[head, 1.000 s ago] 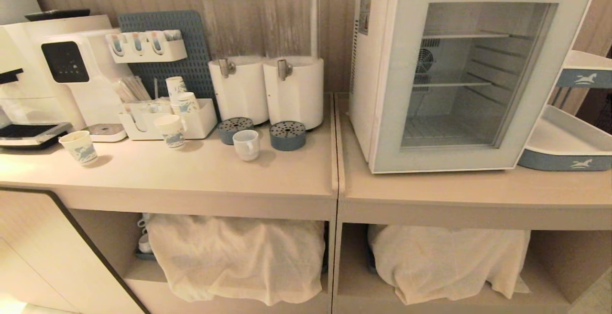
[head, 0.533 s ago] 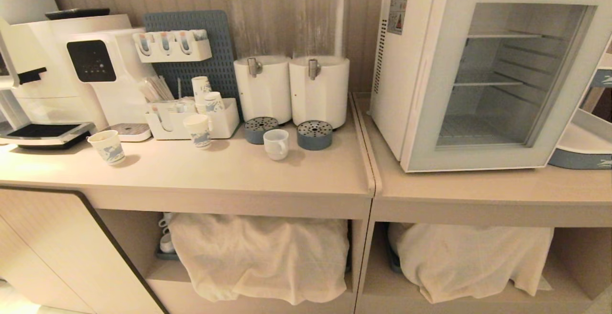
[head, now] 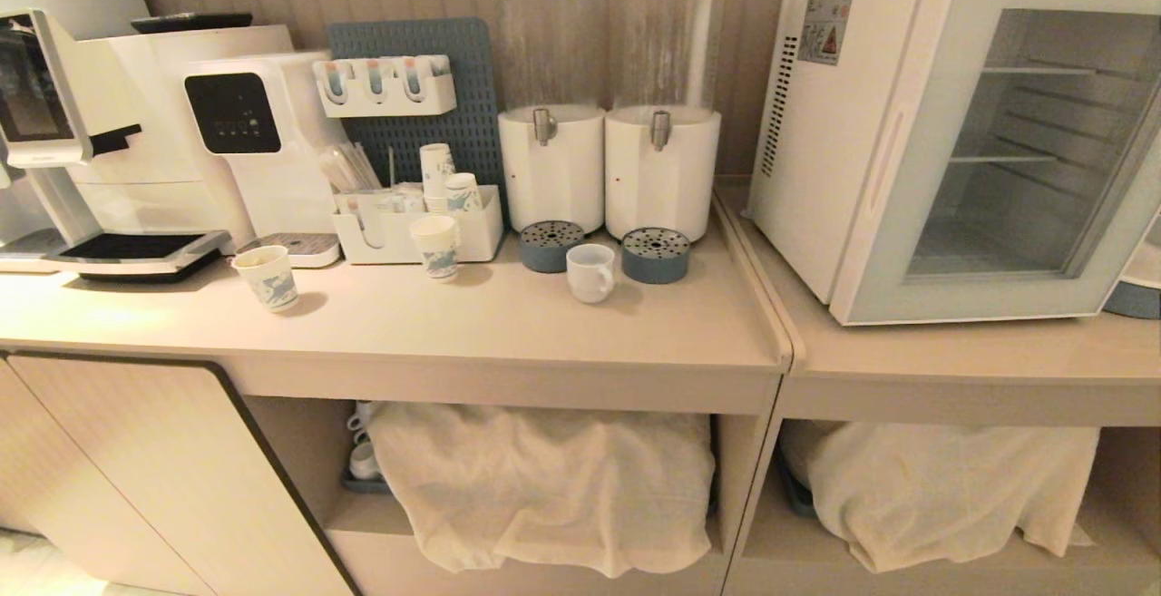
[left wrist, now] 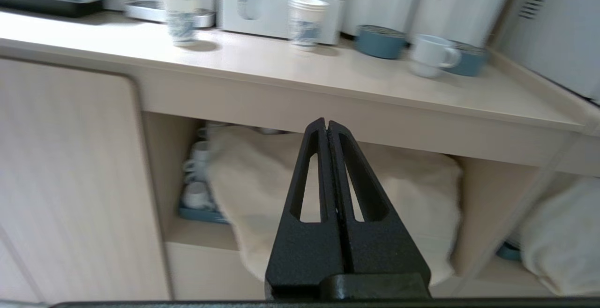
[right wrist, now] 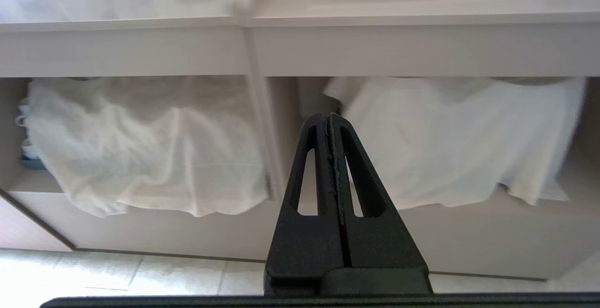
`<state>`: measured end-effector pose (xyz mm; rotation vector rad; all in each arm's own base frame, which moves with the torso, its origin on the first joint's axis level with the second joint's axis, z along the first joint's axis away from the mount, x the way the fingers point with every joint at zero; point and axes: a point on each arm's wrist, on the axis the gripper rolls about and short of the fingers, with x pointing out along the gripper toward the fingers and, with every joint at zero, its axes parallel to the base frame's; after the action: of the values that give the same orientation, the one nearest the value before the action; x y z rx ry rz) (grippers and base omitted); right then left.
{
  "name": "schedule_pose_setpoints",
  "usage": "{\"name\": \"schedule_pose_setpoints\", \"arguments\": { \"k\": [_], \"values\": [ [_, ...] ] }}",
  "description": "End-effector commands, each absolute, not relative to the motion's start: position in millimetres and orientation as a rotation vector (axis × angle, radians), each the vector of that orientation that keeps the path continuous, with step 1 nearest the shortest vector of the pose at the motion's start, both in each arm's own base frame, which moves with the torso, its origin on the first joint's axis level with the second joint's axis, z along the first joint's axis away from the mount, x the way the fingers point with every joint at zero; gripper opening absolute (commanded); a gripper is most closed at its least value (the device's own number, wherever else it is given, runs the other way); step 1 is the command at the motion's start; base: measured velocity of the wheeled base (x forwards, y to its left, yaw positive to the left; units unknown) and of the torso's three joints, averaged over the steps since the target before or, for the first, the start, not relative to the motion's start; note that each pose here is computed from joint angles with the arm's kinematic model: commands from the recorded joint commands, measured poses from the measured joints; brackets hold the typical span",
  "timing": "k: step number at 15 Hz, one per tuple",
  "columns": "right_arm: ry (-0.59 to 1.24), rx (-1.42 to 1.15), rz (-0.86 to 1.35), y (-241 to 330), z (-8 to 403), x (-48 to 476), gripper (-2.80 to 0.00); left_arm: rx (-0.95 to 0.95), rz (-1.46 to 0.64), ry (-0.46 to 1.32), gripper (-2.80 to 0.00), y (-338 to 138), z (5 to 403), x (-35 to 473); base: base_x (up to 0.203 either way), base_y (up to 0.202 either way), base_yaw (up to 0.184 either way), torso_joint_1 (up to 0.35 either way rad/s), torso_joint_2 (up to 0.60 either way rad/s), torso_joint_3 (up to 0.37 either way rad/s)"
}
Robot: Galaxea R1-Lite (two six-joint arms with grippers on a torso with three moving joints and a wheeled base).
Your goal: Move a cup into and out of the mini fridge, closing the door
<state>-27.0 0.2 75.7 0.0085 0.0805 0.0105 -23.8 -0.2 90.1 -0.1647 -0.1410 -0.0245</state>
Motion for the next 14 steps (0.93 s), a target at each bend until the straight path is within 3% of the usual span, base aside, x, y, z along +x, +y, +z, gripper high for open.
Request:
{"name": "schedule_pose_setpoints", "arguments": {
  "k": [1, 14],
  "values": [
    [0.081, 0.008, 0.010, 0.2, 75.6, -27.1, -2.80, -0.166, -0.023, -0.107, -2.80, -0.2, 79.0, -20.8, 0.000, 0.195, -0.001, -0.002, 0.00, 0.002],
    [0.081, 0.009, 0.012, 0.3, 75.6, -27.1, -2.80, -0.166, -0.023, -0.107, -2.80, -0.2, 79.0, -20.8, 0.000, 0.193, 0.001, 0.003, 0.00, 0.003]
  ]
}}
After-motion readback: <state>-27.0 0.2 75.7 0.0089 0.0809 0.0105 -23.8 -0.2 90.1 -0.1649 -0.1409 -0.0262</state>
